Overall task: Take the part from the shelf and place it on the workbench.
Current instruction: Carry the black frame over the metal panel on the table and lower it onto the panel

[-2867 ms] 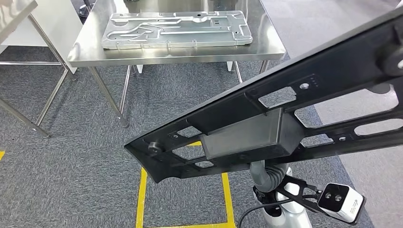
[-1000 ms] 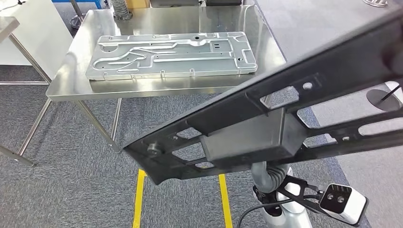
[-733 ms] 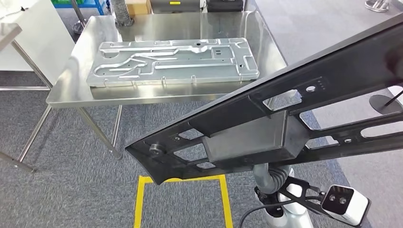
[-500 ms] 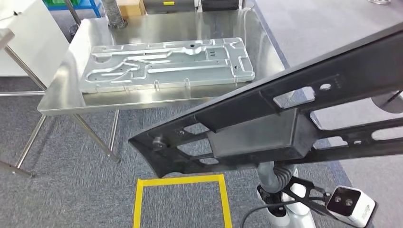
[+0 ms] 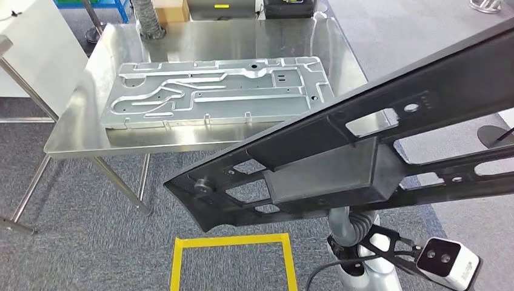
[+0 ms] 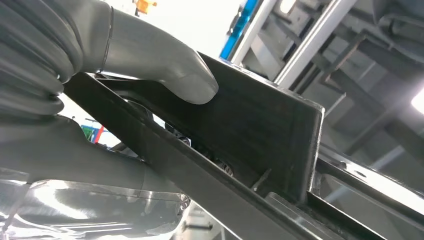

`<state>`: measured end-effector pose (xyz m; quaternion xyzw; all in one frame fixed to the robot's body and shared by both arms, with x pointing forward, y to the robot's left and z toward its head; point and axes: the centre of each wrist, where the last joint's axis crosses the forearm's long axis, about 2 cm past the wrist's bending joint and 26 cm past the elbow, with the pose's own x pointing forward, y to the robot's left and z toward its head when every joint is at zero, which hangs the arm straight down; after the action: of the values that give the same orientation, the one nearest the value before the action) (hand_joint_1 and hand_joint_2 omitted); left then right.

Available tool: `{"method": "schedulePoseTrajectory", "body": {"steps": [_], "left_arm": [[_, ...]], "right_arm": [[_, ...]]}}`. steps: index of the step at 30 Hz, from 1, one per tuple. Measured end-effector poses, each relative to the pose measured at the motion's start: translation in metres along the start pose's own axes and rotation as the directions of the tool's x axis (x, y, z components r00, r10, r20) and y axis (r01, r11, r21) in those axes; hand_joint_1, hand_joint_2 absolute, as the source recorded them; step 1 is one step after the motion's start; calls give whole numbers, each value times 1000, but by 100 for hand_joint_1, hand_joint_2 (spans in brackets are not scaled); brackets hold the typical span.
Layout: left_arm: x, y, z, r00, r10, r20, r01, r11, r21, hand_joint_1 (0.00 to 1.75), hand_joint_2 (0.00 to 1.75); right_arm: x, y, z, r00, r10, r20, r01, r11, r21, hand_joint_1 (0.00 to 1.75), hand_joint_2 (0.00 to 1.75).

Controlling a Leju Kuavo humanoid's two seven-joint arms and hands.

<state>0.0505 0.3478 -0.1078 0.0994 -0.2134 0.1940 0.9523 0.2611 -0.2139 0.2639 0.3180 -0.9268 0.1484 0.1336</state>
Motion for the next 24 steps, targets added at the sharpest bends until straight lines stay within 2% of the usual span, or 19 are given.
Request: {"method": "schedulePoseTrajectory", "body": {"steps": [7,15,24], "left_arm": [[-1,-1,0,1000,1,0,-1,1000,3,0,175],[4,-3,-1,1000,-2,8,2,1000,1,0,175],[-1,0,0,1000,-9,-4,9,1000,6,0,175]], "right_arm": [[-2,-2,0,999,-33,13,33,999,-11,175,175],[-2,-5,-2,1000,-1,14,1,1000,-24,175,175],[-3,-4,-3,1000,8,14,-7,999,-36,175,175]]}}
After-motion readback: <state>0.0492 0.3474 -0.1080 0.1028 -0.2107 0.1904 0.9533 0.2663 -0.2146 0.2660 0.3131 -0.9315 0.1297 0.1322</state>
